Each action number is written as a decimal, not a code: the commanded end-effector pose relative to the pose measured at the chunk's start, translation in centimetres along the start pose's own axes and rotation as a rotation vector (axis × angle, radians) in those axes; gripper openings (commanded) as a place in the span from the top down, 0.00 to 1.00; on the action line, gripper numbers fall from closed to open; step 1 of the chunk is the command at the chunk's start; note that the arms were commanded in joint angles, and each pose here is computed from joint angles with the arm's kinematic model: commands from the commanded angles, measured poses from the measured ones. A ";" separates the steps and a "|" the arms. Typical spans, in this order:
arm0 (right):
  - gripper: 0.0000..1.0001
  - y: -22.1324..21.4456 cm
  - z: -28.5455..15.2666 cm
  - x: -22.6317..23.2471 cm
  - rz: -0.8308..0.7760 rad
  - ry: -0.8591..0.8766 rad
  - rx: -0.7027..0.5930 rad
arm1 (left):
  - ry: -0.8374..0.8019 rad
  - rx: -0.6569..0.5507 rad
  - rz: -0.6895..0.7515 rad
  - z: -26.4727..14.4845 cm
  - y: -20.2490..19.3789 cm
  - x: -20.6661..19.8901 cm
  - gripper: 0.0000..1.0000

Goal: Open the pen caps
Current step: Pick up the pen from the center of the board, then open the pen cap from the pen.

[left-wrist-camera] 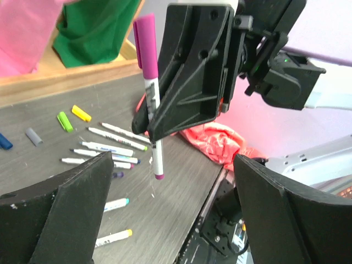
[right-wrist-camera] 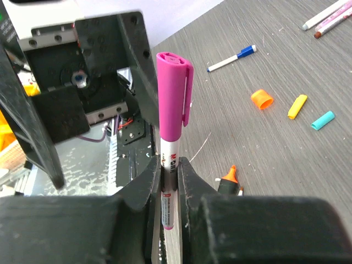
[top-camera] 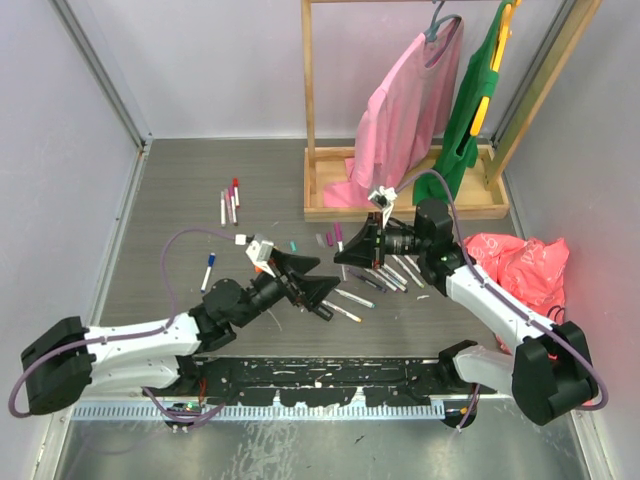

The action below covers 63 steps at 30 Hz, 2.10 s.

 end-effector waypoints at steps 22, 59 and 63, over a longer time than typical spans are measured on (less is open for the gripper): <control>0.99 0.6 0.2 -0.2 -0.079 0.135 0.138 | -0.221 -0.051 -0.262 3.8 9.0 -0.2 0.26; 0.99 -1.0 1.1 -1.2 0.009 0.113 0.188 | -0.030 -0.267 -0.048 6.3 16.7 0.9 1.00; 0.99 -1.5 1.4 -1.5 0.036 0.111 0.205 | -0.022 -0.356 -0.027 6.3 20.7 1.3 1.00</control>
Point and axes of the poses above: each gripper's point midway between its finger pads, its own z axis out along the fingers, its own x axis along the line the jaws close on, y = z × x, the point moved 5 cm from there along -z, back along the fingers, and after that the axes turned 8 degrees about -z, right-handed, at the moved point
